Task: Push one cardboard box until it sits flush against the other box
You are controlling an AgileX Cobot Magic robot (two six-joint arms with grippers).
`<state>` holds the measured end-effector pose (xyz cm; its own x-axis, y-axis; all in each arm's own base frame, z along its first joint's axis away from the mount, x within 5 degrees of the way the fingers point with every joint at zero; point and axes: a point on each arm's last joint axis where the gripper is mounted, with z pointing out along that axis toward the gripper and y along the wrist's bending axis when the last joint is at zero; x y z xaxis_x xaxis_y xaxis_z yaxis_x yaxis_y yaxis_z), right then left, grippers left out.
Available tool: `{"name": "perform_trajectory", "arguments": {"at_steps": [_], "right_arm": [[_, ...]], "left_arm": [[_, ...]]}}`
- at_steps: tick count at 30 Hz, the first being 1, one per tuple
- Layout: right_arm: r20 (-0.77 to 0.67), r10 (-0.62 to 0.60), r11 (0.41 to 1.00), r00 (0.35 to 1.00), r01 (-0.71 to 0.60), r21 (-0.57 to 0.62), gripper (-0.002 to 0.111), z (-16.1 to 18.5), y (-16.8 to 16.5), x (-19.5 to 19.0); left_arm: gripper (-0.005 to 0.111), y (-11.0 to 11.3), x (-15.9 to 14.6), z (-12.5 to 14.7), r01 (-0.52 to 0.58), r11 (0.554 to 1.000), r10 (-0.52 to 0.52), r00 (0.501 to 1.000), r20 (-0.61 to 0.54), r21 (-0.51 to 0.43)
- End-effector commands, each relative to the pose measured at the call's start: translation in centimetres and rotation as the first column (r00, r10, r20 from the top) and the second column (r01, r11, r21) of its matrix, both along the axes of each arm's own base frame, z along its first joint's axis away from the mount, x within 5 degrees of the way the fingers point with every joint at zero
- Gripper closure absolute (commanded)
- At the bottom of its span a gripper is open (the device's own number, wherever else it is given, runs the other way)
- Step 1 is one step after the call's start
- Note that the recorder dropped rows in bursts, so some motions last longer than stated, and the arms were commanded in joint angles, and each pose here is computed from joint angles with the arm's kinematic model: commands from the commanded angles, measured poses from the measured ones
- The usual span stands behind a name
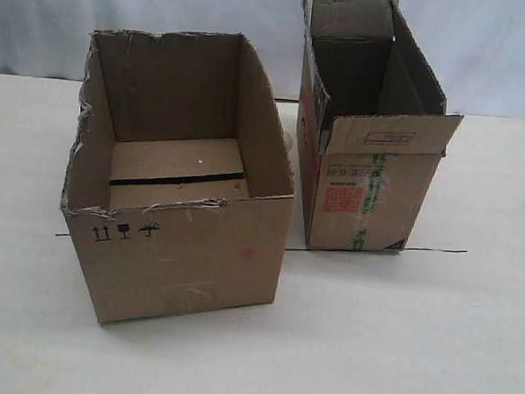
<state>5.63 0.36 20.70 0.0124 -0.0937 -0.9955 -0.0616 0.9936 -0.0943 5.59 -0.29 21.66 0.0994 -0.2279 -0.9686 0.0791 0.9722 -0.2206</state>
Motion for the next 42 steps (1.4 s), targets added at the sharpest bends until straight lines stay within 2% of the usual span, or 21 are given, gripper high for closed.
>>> {"name": "perform_trajectory", "arguments": {"at_steps": [1, 2, 3, 4, 7, 10, 13, 14, 16, 17, 19, 21, 22, 24, 26, 28, 30, 31, 36, 38, 42], "right_arm": [[0.0, 0.0, 1.0, 1.0, 0.0, 0.002, 0.103, -0.1, 0.0, 0.0], [0.0, 0.0, 1.0, 1.0, 0.0, 0.002, 0.103, -0.1, 0.0, 0.0], [0.0, 0.0, 1.0, 1.0, 0.0, 0.002, 0.103, -0.1, 0.0, 0.0], [0.0, 0.0, 1.0, 1.0, 0.0, 0.002, 0.103, -0.1, 0.0, 0.0], [0.0, 0.0, 1.0, 1.0, 0.0, 0.002, 0.103, -0.1, 0.0, 0.0], [0.0, 0.0, 1.0, 1.0, 0.0, 0.002, 0.103, -0.1, 0.0, 0.0], [0.0, 0.0, 1.0, 1.0, 0.0, 0.002, 0.103, -0.1, 0.0, 0.0], [0.0, 0.0, 1.0, 1.0, 0.0, 0.002, 0.103, -0.1, 0.0, 0.0], [0.0, 0.0, 1.0, 1.0, 0.0, 0.002, 0.103, -0.1, 0.0, 0.0], [0.0, 0.0, 1.0, 1.0, 0.0, 0.002, 0.103, -0.1, 0.0, 0.0], [0.0, 0.0, 1.0, 1.0, 0.0, 0.002, 0.103, -0.1, 0.0, 0.0], [0.0, 0.0, 1.0, 1.0, 0.0, 0.002, 0.103, -0.1, 0.0, 0.0], [0.0, 0.0, 1.0, 1.0, 0.0, 0.002, 0.103, -0.1, 0.0, 0.0], [0.0, 0.0, 1.0, 1.0, 0.0, 0.002, 0.103, -0.1, 0.0, 0.0], [0.0, 0.0, 1.0, 1.0, 0.0, 0.002, 0.103, -0.1, 0.0, 0.0], [0.0, 0.0, 1.0, 1.0, 0.0, 0.002, 0.103, -0.1, 0.0, 0.0], [0.0, 0.0, 1.0, 1.0, 0.0, 0.002, 0.103, -0.1, 0.0, 0.0], [0.0, 0.0, 1.0, 1.0, 0.0, 0.002, 0.103, -0.1, 0.0, 0.0], [0.0, 0.0, 1.0, 1.0, 0.0, 0.002, 0.103, -0.1, 0.0, 0.0], [0.0, 0.0, 1.0, 1.0, 0.0, 0.002, 0.103, -0.1, 0.0, 0.0], [0.0, 0.0, 1.0, 1.0, 0.0, 0.002, 0.103, -0.1, 0.0, 0.0]], "left_arm": [[0.107, 0.4, -0.1, 0.5, 0.054, 0.846, -0.031, 0.998, 0.053, -0.531], [0.107, 0.4, -0.1, 0.4, 0.067, 0.743, -0.044, 0.998, 0.052, -0.666], [0.107, 0.5, -0.1, 0.4, 0.072, 0.697, -0.049, 0.997, 0.052, -0.713], [0.107, 0.5, -0.1, 0.4, 0.073, 0.683, -0.047, 0.997, 0.056, -0.727], [0.107, 0.7, -0.1, 0.8, 0.08, 0.698, -0.02, 0.996, 0.092, -0.712], [0.107, 1.1, -0.3, 1.2, 0.092, 0.688, 0.017, 0.99, 0.142, -0.72], [0.107, 1.4, -0.4, 1.5, 0.12, 0.613, 0.039, 0.983, 0.182, -0.781], [0.107, 1.4, -0.4, 1.5, 0.121, 0.612, 0.04, 0.982, 0.184, -0.781], [0.107, 1.0, -0.4, 2.2, 0.128, 0.637, -0.003, 0.986, 0.164, -0.76], [0.107, 0.6, -0.7, 3.1, 0.138, 0.682, -0.045, 0.988, 0.148, -0.718], [0.107, -0.4, -0.8, 4.3, 0.118, 0.794, -0.128, 0.991, 0.025, -0.597], [0.107, -0.8, -0.7, 5.7, 0.066, 0.889, -0.15, 0.977, -0.151, -0.453], [0.107, -0.8, -0.6, 6.6, 0.045, 0.917, -0.141, 0.966, -0.217, -0.396], [0.107, -0.7, 0.2, 7.4, -0.01, 0.956, -0.113, 0.91, -0.399, -0.294], [0.107, -1.1, 1.4, 7.6, 0.022, 0.981, -0.124, 0.839, -0.529, -0.193], [0.107, -1.9, 2.7, 7.7, 0.116, 0.982, -0.185, 0.764, -0.618, -0.151], [0.107, -2.9, 4.2, 7.7, 0.246, 0.961, -0.264, 0.684, -0.68, -0.125], [0.107, -3.1, 4.7, 7.8, 0.277, 0.952, -0.283, 0.652, -0.704, -0.126], [0.107, -3.8, 7.0, 8.0, 0.415, 0.905, -0.304, 0.478, -0.824, -0.093], [0.107, -3.9, 7.4, 8.4, 0.453, 0.888, -0.306, 0.445, -0.842, -0.083], [0.107, -4.4, 7.8, 9.3, 0.516, 0.853, -0.332, 0.429, -0.84, -0.074]]}}
